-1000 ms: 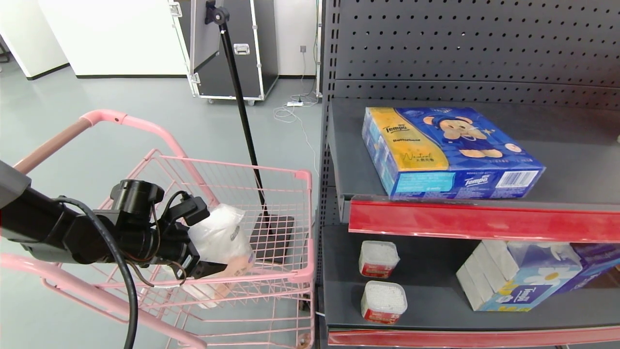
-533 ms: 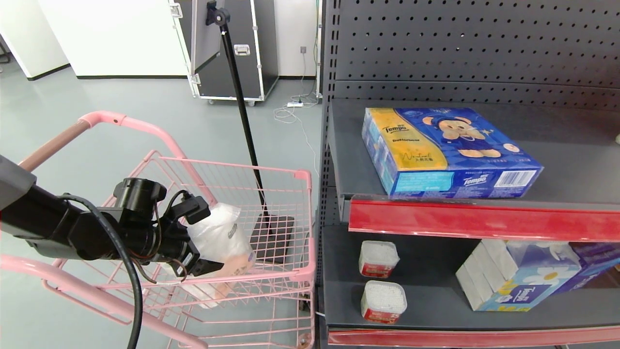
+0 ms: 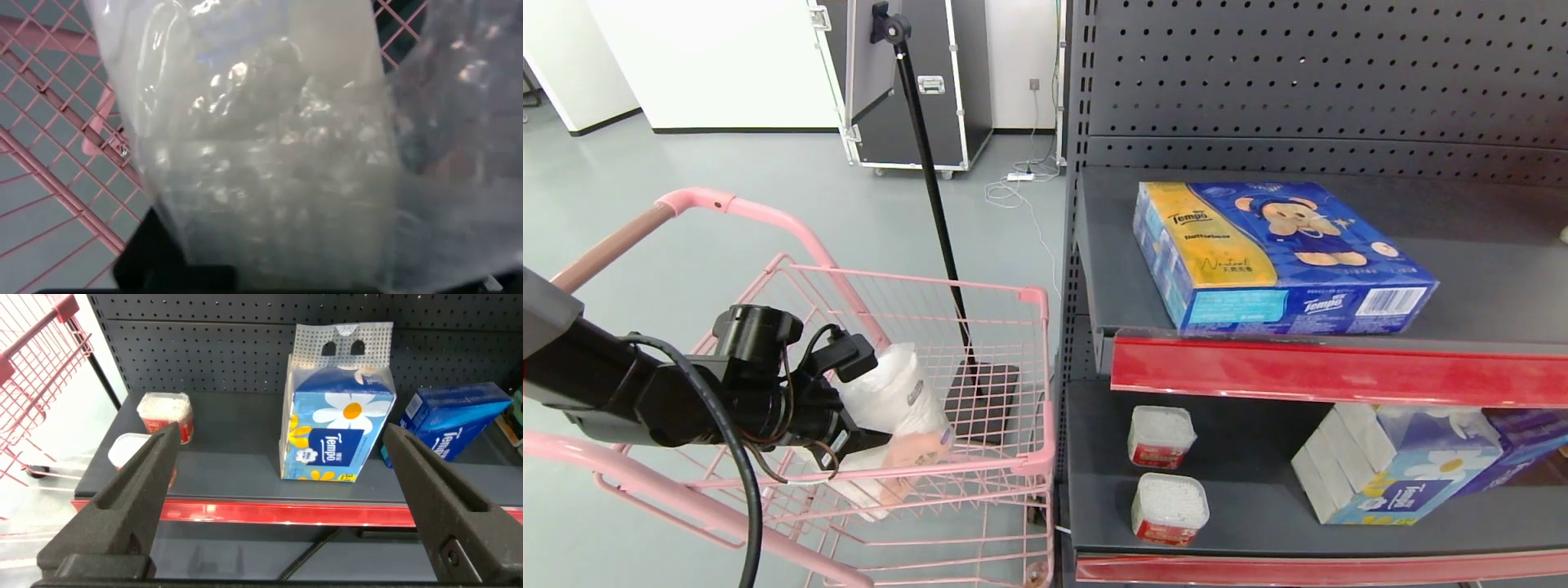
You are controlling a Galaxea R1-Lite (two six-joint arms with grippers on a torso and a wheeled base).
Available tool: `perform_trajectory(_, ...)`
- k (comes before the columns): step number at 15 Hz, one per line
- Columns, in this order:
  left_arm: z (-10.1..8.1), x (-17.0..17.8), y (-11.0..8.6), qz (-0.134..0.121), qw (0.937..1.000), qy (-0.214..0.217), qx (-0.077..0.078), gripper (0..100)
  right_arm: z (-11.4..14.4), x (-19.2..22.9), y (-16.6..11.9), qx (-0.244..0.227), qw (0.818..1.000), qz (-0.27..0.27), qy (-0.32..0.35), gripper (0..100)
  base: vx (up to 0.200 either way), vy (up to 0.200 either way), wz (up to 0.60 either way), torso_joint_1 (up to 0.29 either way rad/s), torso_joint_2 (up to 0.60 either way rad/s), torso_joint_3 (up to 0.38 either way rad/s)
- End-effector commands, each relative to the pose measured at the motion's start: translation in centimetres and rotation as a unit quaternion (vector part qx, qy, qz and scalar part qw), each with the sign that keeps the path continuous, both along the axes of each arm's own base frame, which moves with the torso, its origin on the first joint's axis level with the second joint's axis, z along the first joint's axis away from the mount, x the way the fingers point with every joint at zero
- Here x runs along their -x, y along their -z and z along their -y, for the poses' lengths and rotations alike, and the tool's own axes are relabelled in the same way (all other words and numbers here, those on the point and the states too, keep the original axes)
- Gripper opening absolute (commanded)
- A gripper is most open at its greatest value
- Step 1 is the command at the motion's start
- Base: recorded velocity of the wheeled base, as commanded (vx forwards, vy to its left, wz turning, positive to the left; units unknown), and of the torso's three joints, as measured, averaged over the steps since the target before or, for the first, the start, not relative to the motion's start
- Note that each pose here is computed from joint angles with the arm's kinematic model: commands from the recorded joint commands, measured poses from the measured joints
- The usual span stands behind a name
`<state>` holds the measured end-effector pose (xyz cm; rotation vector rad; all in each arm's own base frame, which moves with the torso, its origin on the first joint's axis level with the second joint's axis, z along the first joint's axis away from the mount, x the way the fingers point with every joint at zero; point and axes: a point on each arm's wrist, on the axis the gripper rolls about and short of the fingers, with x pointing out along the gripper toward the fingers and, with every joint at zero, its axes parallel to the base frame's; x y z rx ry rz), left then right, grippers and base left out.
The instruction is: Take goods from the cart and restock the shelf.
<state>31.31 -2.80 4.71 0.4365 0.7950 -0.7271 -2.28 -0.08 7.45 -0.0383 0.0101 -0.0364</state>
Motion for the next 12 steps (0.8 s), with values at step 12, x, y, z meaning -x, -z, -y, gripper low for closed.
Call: perform_trajectory(12,-0.3,0.8,-7.2,0.075,0.9921,-0.067,0.075,0,0.0,0.0,0.0,0.002,1.0,-0.001,-0.001,100,0.0,0.0,0.0,0.0,0.0,0.001)
